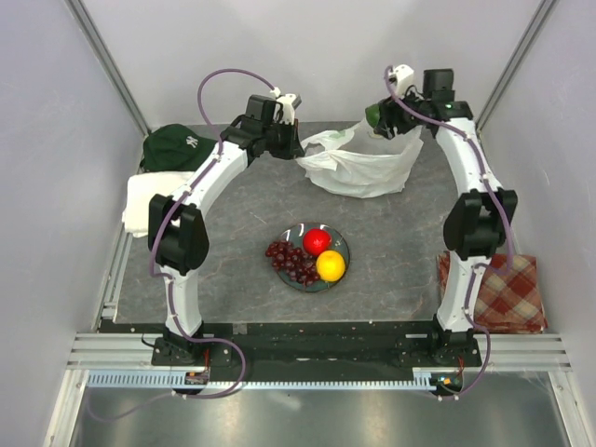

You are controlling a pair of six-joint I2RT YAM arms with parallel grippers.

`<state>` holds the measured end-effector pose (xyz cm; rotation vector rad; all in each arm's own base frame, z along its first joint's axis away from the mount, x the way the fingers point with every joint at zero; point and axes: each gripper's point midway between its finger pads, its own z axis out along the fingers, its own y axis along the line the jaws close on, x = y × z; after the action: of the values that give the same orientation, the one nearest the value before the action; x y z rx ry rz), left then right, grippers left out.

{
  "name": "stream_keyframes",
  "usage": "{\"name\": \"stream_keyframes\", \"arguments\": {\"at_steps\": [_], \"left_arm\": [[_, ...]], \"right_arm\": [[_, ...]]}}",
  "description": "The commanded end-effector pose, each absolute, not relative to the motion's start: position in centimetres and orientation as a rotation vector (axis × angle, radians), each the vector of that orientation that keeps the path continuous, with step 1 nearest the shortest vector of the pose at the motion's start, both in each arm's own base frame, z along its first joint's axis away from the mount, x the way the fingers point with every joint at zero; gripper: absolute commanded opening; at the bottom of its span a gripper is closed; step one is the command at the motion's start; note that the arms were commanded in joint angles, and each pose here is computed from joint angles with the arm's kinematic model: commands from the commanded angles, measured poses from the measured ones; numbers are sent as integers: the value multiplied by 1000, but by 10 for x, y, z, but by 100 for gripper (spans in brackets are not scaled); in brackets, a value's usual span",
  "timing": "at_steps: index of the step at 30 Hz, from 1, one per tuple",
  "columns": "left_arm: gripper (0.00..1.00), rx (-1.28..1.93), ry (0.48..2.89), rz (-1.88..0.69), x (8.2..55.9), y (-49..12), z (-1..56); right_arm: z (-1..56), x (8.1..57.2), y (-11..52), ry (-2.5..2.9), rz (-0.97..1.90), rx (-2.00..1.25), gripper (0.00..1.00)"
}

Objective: Take the fake fruits out of the plastic bag
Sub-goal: Take out the fake fruit from the plastic bag, then place the fake fruit on the plate.

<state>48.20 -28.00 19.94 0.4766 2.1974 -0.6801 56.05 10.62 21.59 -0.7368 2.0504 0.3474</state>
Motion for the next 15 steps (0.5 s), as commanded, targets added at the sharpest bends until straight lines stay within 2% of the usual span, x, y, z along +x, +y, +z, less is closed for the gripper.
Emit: {"name": "stream_keyframes", "arguments": {"at_steps": [1, 8, 15], "left_arm": [[2, 498, 2122, -641, 493, -279, 218], [2, 510, 2082, -622, 503, -278, 230], [2, 488, 2058, -661, 505, -264, 248]], "right_arm": [[247, 510, 134, 2052, 626, -720, 44], [287, 486, 139, 1982, 665, -724, 44], [289, 407, 177, 1949, 556, -1080, 45]]}}
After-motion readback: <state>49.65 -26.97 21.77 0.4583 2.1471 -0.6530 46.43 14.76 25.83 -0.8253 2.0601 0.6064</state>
